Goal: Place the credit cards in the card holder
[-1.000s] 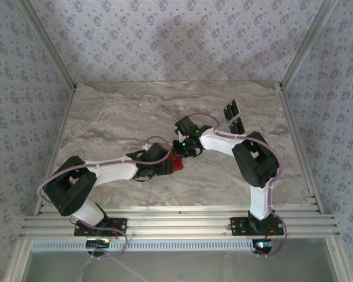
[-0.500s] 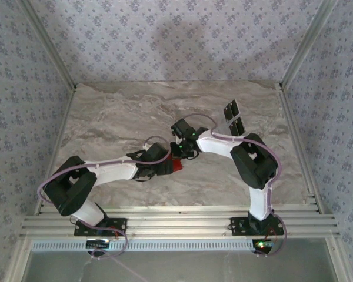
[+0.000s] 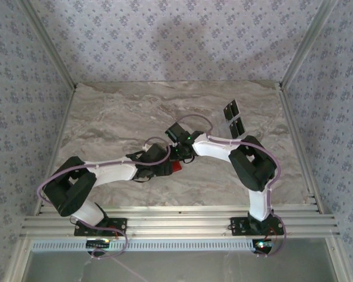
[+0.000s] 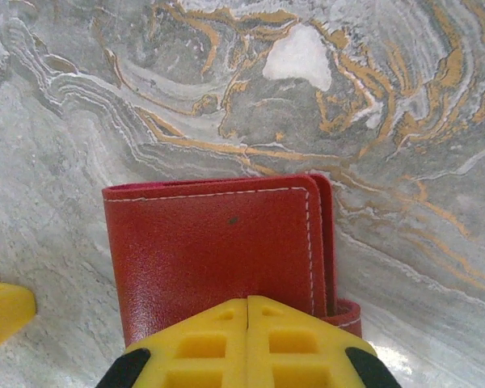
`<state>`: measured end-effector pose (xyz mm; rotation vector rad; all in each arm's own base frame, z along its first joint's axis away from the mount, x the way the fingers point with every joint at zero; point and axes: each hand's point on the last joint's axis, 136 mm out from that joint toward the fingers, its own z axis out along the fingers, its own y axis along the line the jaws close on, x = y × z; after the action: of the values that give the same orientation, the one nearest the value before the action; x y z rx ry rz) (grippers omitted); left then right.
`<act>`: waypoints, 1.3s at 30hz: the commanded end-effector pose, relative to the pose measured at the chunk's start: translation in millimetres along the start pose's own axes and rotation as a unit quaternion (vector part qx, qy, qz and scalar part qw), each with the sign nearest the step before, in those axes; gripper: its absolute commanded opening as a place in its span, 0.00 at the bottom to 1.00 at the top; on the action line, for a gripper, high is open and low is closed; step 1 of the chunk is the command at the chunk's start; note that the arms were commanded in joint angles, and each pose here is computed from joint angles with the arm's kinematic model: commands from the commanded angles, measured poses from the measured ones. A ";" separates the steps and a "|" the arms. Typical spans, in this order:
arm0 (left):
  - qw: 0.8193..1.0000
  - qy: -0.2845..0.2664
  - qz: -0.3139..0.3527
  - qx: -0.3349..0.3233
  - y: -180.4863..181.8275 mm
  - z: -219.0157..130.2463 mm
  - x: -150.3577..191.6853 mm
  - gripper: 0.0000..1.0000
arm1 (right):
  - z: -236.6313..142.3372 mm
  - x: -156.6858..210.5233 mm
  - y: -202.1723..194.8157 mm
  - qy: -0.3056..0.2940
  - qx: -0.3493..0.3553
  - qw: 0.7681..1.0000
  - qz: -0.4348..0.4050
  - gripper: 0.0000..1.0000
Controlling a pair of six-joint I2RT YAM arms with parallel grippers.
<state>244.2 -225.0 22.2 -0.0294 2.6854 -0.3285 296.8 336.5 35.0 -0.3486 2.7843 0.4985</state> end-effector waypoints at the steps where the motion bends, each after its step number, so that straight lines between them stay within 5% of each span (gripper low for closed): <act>1: 1.000 0.012 -0.010 -0.004 15.6 -2.4 16.2 0.96 | 34.0 82.4 -43.2 0.120 0.104 0.987 -0.024 0.00; 8: 0.993 -0.067 -0.085 -0.052 59.2 -41.0 -2.6 0.95 | 36.6 90.8 -45.0 0.119 0.131 0.983 -0.041 0.00; 14: 0.986 -0.055 -0.133 -0.085 88.7 -43.5 5.9 0.95 | 40.3 99.7 -49.1 0.119 0.161 0.978 -0.052 0.00; 24: 0.993 -0.039 -0.110 -0.031 71.3 -39.3 6.0 0.96 | 41.0 105.6 -41.7 0.115 0.164 0.979 -0.037 0.00; 39: 0.996 -0.034 -0.080 0.017 34.9 -26.1 -53.9 0.96 | -17.3 23.4 11.9 0.025 0.035 0.999 -0.006 0.00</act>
<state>274.2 -172.3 54.5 -0.2970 2.6138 -0.3821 282.0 344.0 39.3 -0.3563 2.7745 0.3607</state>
